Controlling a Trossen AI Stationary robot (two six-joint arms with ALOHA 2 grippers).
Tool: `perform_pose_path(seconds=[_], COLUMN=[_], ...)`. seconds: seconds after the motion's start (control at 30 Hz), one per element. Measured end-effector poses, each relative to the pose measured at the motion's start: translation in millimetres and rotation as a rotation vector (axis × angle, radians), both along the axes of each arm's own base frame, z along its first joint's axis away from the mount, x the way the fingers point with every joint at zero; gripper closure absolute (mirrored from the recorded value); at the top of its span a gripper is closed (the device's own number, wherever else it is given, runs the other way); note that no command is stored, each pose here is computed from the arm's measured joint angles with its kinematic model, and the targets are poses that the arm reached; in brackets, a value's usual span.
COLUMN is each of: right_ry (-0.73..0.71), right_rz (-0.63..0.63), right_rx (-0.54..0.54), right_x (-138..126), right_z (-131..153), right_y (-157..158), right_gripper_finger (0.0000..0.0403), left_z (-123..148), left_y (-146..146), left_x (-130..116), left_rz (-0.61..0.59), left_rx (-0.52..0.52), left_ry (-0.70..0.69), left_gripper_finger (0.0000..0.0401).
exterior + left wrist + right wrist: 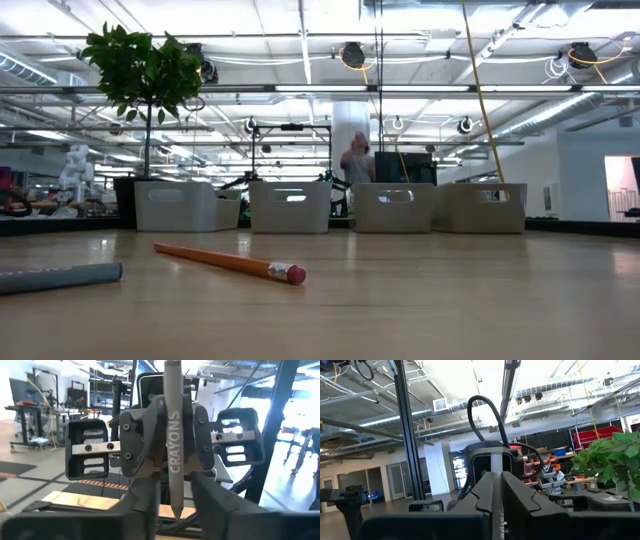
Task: Sort crayons/erasers/pens/pencils in bins
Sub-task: Put the gray crayon into the middle left gray bin
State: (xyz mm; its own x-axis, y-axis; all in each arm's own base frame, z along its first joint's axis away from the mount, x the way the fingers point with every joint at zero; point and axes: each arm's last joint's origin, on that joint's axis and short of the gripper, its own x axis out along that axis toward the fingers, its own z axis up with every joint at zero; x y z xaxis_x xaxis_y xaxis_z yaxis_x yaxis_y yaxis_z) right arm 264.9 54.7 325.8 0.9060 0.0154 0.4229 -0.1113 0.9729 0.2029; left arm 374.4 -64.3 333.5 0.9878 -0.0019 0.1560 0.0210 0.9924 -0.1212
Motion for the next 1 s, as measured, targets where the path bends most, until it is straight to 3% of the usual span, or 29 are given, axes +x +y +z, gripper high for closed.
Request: perform_pose_path(seconds=[0.13, 0.33, 0.53, 0.8, 1.0], right_ry=[0.001, 0.004, 0.063, 0.173, 0.256], right_rz=[0.0, -0.017, -0.039, -0.1, -0.095], right_rx=[-0.006, -0.026, -0.06, -0.085, -0.108], right_x=[0.1, 0.0, -9.3, -46.3, -69.3], right_z=[-0.1, -0.2, 4.6, 21.4, 24.7], right_y=[0.1, -0.1, -2.6, -12.7, -17.7], right_gripper_finger=[0.0381, 0.0336, 0.0251, 0.015, 0.0129], left_z=[-0.3, -1.7, 0.7, -14.1, -40.5], left_y=[2.4, 6.6, 22.2, 80.6, 144.4], left_x=[0.4, 1.2, -5.6, -22.9, -38.1], left_rz=[-0.003, 0.002, 0.043, 0.287, 0.496], left_rx=[-0.04, -0.077, -0.074, -0.182, -0.411], left_ry=[0.004, 0.018, 0.111, 0.408, 0.606], left_gripper_finger=[0.0374, 0.0364, 0.0376, 0.0376, 0.0376])
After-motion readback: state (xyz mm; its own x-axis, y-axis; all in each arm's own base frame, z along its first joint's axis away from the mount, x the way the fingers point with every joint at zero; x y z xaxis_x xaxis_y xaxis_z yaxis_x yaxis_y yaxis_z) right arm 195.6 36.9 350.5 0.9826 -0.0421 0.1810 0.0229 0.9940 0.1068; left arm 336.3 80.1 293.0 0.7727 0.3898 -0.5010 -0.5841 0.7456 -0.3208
